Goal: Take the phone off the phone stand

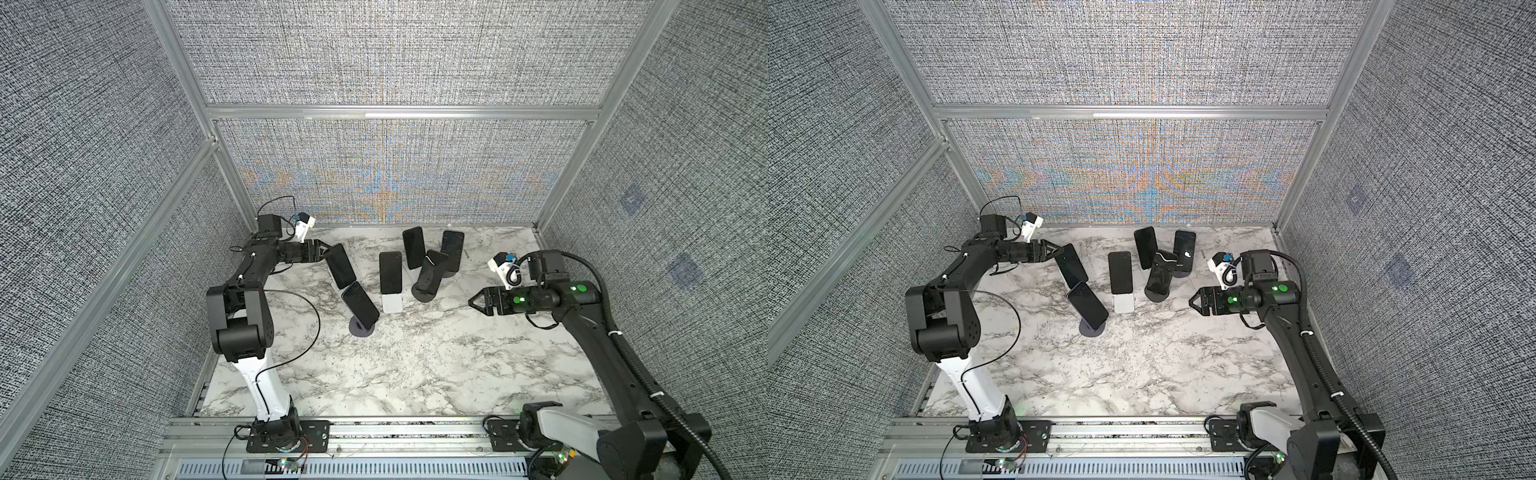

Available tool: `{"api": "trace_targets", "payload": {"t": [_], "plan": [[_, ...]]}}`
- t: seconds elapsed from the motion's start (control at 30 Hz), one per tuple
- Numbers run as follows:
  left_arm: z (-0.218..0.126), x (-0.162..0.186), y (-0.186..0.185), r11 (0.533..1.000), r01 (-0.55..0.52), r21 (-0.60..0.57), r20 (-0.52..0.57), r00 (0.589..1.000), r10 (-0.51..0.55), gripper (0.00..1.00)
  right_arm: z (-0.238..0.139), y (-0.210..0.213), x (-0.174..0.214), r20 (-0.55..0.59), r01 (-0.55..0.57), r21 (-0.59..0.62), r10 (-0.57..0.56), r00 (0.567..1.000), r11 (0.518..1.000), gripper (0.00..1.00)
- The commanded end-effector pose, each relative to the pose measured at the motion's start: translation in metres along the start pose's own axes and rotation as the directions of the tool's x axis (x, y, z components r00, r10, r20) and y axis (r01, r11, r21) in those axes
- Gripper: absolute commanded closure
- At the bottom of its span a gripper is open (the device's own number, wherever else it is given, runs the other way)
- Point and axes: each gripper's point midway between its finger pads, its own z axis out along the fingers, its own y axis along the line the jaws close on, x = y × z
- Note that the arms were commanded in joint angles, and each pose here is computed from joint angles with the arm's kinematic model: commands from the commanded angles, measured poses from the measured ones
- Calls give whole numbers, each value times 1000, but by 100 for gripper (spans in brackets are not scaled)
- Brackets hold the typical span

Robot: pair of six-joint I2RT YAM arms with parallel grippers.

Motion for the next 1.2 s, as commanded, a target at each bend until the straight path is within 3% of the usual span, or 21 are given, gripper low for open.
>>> {"api": "trace_targets", "payload": {"t": [0.0, 0.57, 0.9, 1.17], "plan": [[3, -5, -1, 999, -28, 26, 19, 999, 28, 47, 2, 1, 0, 0, 8, -8, -8, 1000, 1000, 15], [5, -4, -7, 999, -32, 33, -8, 999, 32, 93, 9, -23, 6, -21, -13, 112, 16, 1000, 994, 15], [-21, -27, -32, 997, -77, -16, 23, 997, 77, 100, -2, -8, 8, -9, 28, 89, -27, 1000, 996, 15], [-77, -63, -86, 994, 42, -97, 153, 988, -27, 100, -16, 11, 0, -12, 75, 88, -74, 997, 993, 21]]}}
